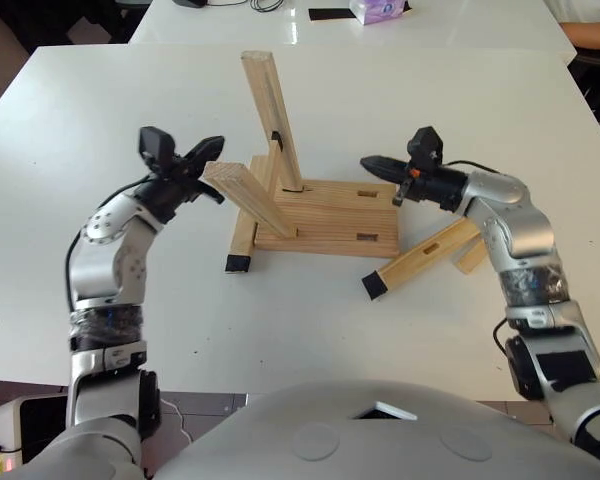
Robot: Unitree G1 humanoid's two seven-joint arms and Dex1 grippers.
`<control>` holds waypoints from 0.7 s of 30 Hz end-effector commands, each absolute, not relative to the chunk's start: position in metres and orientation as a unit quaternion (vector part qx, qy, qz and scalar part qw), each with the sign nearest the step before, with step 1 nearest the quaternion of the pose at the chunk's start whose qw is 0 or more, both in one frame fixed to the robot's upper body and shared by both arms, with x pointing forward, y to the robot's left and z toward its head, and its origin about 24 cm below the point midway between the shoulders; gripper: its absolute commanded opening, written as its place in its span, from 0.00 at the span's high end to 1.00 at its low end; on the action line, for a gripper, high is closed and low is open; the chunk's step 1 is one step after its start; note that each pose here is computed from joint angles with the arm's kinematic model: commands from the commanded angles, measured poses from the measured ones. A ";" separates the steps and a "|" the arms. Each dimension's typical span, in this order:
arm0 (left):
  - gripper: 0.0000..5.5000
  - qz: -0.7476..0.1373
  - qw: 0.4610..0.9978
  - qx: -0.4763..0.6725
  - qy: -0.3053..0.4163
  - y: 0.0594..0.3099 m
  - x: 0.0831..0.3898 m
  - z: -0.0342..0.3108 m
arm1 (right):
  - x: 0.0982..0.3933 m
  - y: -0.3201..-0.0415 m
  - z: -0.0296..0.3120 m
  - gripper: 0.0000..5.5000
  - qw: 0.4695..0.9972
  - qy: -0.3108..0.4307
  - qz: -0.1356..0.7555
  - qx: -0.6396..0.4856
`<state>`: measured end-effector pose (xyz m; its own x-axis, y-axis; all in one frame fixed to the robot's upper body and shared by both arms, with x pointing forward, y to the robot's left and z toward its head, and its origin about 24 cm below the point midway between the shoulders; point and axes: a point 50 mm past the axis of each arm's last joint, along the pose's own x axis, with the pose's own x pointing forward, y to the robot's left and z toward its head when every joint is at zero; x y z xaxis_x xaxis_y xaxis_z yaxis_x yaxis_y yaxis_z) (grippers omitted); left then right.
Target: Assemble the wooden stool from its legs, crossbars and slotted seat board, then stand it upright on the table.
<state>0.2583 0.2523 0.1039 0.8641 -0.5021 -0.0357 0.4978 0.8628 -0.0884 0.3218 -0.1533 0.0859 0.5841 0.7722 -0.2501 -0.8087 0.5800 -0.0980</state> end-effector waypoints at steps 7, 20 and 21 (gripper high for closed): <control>1.00 -0.521 0.826 -0.038 0.212 0.216 0.175 0.098 | 0.359 -0.183 0.058 0.99 0.870 0.183 0.395 -0.231; 1.00 -0.432 0.856 0.057 0.279 0.162 0.208 0.036 | 0.354 -0.166 0.059 0.99 0.768 0.219 0.534 -0.280; 1.00 -0.426 0.860 0.056 0.274 0.160 0.211 0.037 | 0.352 -0.166 0.058 0.99 0.762 0.217 0.543 -0.277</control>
